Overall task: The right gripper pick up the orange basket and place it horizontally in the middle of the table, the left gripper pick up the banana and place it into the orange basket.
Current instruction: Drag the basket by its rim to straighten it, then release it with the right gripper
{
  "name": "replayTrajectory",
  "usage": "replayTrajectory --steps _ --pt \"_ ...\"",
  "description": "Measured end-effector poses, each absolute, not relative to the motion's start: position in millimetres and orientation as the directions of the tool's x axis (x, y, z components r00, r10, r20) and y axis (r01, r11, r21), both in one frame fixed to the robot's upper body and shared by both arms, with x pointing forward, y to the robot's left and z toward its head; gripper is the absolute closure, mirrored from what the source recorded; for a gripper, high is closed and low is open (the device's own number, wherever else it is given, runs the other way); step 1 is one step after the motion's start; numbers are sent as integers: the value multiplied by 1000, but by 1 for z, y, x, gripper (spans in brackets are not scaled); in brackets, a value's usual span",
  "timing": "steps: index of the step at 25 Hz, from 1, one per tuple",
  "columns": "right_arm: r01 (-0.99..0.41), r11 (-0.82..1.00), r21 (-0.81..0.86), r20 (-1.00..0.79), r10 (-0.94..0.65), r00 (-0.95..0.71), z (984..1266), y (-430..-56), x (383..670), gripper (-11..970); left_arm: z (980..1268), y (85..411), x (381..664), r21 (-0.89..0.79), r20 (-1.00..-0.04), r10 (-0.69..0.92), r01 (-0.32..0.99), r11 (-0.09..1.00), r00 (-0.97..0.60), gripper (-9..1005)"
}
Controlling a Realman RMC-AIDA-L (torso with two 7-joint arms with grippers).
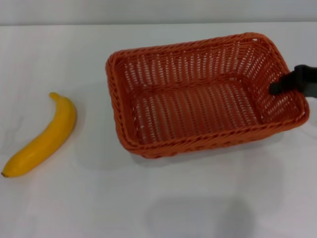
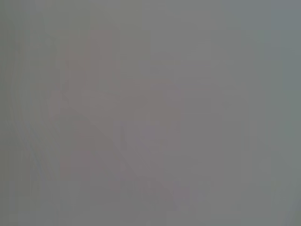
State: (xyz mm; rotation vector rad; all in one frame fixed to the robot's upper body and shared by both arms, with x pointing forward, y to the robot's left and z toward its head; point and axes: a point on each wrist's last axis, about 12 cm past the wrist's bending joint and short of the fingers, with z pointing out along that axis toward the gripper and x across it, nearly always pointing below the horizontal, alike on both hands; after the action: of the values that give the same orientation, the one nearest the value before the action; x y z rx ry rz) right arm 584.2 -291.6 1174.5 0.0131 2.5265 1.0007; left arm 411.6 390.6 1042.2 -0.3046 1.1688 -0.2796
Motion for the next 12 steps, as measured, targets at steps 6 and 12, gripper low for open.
replayTrajectory --steps 6,12 --pt "-112 738 665 -372 198 -907 1157 -296 575 762 1043 392 413 -369 -857 -364 58 928 365 216" --pt "-138 732 667 -360 154 -920 1153 -291 571 727 1043 390 413 -370 -857 -367 63 927 361 217"
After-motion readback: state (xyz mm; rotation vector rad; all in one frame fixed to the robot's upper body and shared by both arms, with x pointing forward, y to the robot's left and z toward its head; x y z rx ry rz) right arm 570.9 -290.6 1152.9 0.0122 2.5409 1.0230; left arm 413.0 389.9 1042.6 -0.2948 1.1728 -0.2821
